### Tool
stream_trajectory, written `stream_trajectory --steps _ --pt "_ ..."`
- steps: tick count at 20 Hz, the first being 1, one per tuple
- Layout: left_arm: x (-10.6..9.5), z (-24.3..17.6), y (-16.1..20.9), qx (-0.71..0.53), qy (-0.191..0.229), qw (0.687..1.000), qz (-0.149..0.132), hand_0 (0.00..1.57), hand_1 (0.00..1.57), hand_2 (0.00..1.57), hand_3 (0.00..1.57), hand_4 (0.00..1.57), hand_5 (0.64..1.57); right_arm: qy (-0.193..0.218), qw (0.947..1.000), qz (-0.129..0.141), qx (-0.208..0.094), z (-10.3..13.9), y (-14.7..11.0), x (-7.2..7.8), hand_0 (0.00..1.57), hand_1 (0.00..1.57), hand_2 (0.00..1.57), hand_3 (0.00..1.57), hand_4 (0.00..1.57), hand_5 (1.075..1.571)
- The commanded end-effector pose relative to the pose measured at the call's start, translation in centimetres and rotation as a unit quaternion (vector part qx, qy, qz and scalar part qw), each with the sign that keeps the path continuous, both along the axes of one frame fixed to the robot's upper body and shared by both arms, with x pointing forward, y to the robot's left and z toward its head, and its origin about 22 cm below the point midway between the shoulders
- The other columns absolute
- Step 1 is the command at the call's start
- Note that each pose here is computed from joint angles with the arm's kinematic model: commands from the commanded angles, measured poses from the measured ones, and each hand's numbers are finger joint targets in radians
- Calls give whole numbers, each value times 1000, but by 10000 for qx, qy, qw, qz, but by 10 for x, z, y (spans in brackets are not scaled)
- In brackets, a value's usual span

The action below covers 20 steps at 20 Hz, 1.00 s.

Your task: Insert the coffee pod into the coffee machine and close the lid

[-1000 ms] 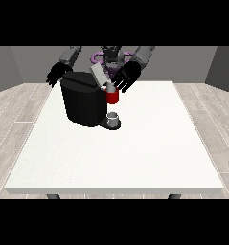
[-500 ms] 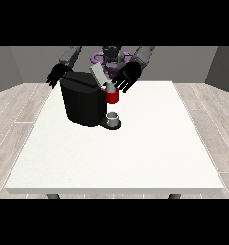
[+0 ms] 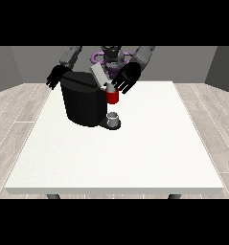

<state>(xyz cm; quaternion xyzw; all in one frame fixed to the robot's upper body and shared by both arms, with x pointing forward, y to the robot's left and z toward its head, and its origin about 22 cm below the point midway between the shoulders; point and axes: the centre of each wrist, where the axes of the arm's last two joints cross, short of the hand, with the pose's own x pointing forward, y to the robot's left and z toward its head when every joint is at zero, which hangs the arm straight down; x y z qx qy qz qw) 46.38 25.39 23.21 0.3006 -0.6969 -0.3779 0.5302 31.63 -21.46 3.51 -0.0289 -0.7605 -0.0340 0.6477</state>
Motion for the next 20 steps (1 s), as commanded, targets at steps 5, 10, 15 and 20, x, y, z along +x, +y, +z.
stream_trajectory --steps 5,10,15,20 --pt "0 -5 -8 229 -23 9997 -41 1066 1066 1116 945 380 1571 37 10000 -25 -65 -2 8 2 0 0 0 0 438 1571" --pt "-4 -28 16 224 -200 9996 -12 1064 1064 1117 952 360 1571 -121 9999 -56 -27 18 7 2 0 0 0 0 458 1571" --pt "-3 -6 6 717 33 9969 -314 0 0 378 112 0 1571 -15 10000 -78 -54 -2 -24 3 0 0 0 0 447 1571" --pt "-3 -19 18 769 243 9967 -113 0 0 0 0 0 1571 94 9999 -57 -52 2 -4 -3 0 0 0 0 375 1571"
